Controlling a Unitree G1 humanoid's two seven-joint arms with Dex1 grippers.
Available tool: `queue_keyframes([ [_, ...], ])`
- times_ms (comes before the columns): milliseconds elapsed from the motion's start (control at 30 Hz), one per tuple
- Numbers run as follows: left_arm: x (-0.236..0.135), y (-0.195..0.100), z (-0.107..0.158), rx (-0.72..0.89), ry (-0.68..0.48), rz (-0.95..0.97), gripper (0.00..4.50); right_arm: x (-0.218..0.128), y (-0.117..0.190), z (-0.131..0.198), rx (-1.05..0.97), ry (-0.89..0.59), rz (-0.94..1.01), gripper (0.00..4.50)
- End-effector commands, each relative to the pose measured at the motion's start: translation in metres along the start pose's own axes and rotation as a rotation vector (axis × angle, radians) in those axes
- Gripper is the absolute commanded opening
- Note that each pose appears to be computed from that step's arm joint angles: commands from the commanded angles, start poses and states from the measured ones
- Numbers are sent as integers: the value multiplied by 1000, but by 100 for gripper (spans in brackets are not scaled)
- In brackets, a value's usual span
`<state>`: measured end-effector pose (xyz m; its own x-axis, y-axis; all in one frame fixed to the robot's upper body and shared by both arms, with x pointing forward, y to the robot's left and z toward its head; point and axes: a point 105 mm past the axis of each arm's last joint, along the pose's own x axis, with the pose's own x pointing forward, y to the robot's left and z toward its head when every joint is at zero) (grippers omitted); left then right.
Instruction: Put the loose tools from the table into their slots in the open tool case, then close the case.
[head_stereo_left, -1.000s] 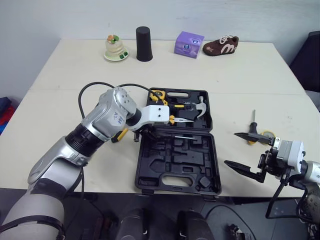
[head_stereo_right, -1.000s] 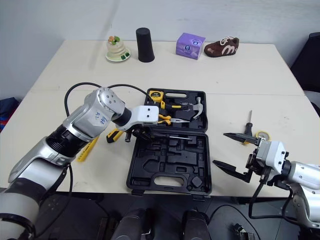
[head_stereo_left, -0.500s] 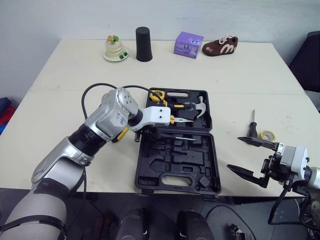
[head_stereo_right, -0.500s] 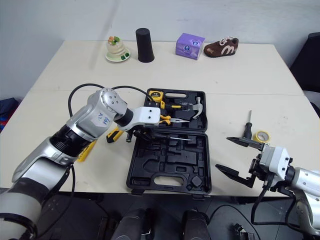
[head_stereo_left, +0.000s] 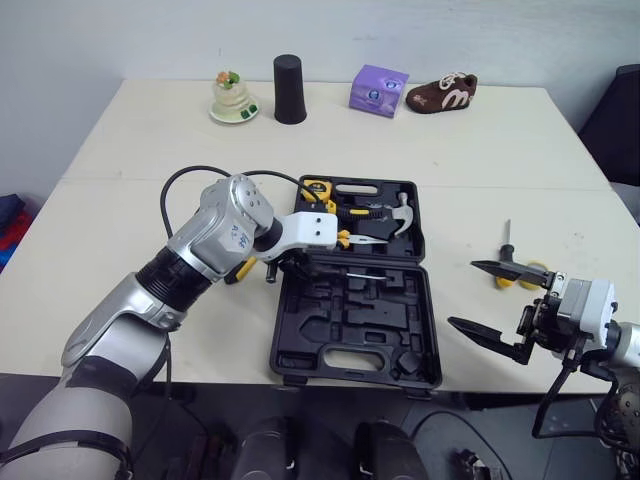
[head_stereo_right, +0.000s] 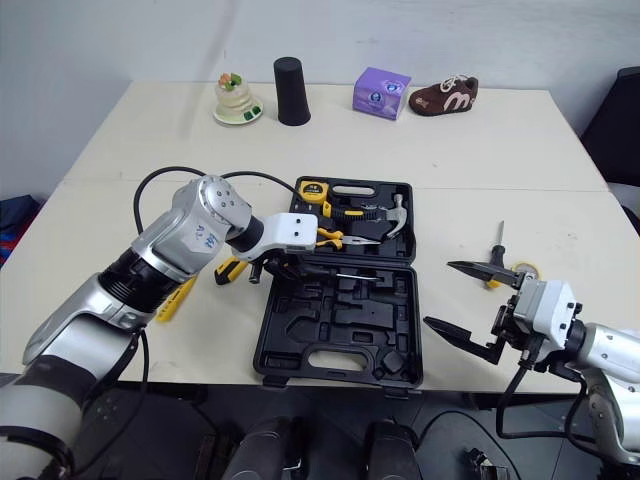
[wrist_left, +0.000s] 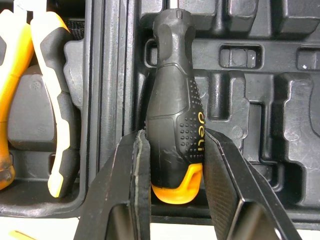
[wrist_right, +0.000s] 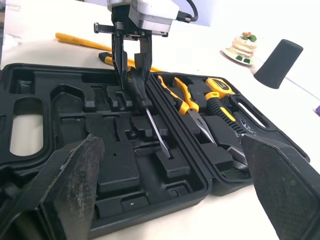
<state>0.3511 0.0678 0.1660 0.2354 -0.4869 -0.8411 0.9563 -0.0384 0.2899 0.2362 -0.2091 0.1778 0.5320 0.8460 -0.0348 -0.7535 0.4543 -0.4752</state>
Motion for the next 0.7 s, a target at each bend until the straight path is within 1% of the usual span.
queue_keyframes([
  [33,-9,8,9,47,-30,57,236,2,-1,10,-20,-26,12,450],
  [67,-9,8,11,54,-39,57,265,2,-1,9,-18,-25,12,450],
  [100,-11,8,14,55,-55,56,315,2,-1,9,-18,-25,13,450],
  [200,-20,3,27,90,-96,41,442,1,-1,8,-7,-33,7,450],
  [267,-25,2,35,95,-131,40,442,1,-1,8,-3,-34,9,450],
  [367,-34,3,38,99,-152,62,442,1,-1,7,-3,-32,12,450],
  [400,-37,4,42,100,-202,67,442,2,-1,7,-3,-31,14,450],
  [467,-42,6,51,87,-366,92,442,3,-1,8,-4,-33,13,450],
  [500,-44,6,53,81,-422,96,442,3,-1,8,-4,-33,12,450],
  [533,-44,2,50,66,-447,65,442,3,-2,9,-5,-35,8,450],
  [567,-44,-2,48,57,-455,40,388,3,-2,9,-6,-35,5,450],
  [600,-45,-1,41,56,-486,68,360,4,-3,9,-8,-35,-4,450],
  [633,-46,1,37,57,-542,105,308,4,-3,10,-8,-34,-12,450],
  [667,-48,2,34,57,-583,139,284,4,-3,10,-8,-34,-17,450],
  [700,-48,4,31,-2,-666,152,246,4,-4,9,-7,-33,-22,450],
])
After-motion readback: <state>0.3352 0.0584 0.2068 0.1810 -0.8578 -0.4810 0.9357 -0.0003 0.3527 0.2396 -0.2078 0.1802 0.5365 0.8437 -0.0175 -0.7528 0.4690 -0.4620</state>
